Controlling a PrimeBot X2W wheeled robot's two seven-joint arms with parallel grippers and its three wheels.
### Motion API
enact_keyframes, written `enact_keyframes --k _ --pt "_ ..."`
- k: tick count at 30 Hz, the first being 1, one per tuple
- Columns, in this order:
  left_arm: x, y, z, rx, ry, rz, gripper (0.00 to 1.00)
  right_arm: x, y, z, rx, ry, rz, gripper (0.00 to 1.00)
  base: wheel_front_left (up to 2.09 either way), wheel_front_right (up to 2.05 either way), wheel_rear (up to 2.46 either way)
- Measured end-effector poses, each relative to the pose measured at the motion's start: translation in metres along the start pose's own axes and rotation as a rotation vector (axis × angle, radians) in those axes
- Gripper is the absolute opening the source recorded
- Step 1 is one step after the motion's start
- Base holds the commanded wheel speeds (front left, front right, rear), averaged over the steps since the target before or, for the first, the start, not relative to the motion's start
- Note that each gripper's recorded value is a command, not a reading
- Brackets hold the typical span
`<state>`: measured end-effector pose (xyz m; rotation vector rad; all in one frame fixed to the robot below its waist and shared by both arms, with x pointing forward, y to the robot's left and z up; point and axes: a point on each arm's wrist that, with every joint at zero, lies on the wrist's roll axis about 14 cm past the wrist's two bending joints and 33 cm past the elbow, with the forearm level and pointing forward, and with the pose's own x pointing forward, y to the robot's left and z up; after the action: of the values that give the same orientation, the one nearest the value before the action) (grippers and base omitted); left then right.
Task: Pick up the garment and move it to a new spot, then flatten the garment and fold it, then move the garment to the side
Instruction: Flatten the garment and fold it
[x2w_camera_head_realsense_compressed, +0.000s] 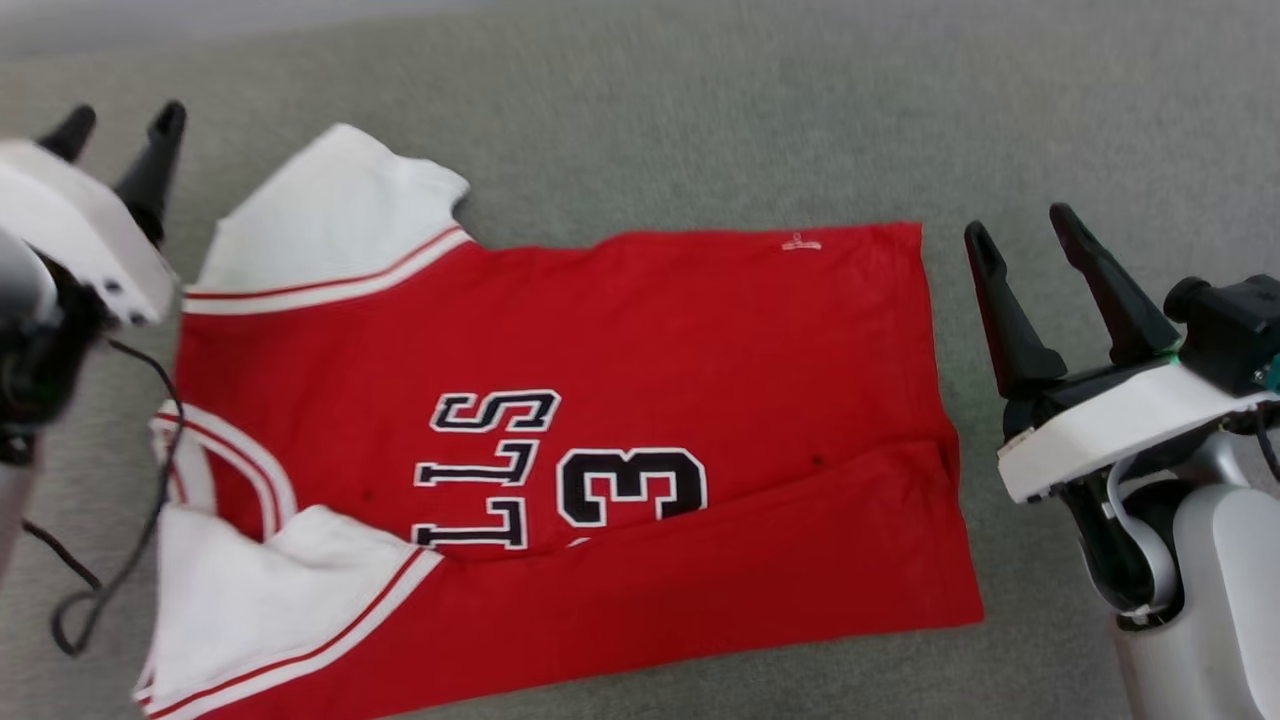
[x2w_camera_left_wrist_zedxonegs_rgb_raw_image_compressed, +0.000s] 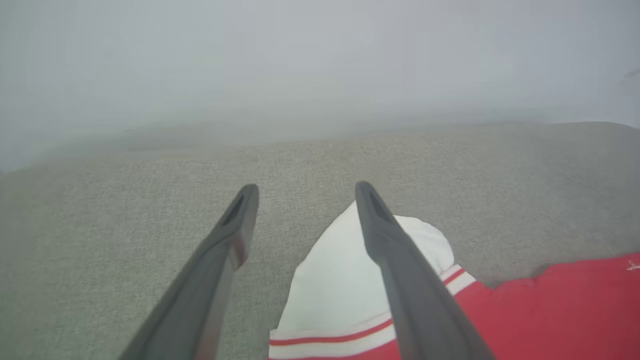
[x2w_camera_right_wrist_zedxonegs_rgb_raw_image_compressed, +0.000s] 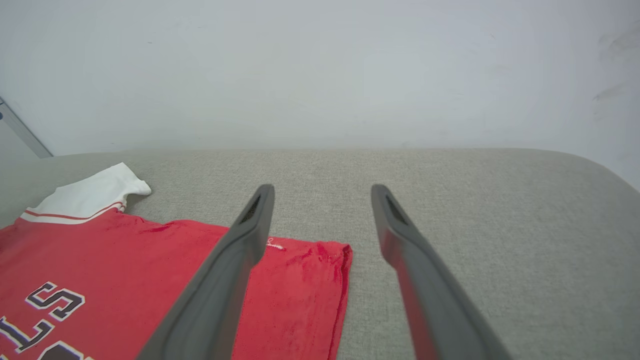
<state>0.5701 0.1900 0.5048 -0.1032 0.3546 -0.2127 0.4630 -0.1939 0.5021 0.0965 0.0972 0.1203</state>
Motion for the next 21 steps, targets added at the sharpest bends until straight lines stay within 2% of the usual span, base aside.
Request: enact_keyframes --k 4,9,14,19,20,21 --pt "0.04 -0.004 -0.022 0.02 0.153 -0.058 1.0 0.008 -0.008 -0.017 0.013 0.031 -0.028 1.0 0.0 0.0 0.0" --pt "0.073 -0.024 -0.058 0.04 0.388 -0.145 1.0 0.0 -0.028 -0.031 0.011 0.063 -0.09 1.0 0.0 0.0 0.0" --pt "0.088 -0.025 -0.093 0.041 0.599 -0.146 1.0 -0.009 -0.042 -0.042 0.015 0.097 -0.14 1.0 0.0 0.0 0.0" --pt "0.097 -0.019 -0.118 0.049 0.743 -0.115 1.0 -0.014 -0.051 -0.051 0.021 0.121 -0.173 1.0 0.0 0.0 0.0" --pt "0.098 -0.019 -0.123 0.036 0.767 -0.112 0.78 -0.015 -0.053 -0.053 0.021 0.127 -0.178 1.0 0.0 0.0 0.0" --pt "0.098 -0.02 -0.126 0.021 0.787 -0.111 0.37 -0.016 -0.055 -0.055 0.025 0.134 -0.184 1.0 0.0 0.0 0.0"
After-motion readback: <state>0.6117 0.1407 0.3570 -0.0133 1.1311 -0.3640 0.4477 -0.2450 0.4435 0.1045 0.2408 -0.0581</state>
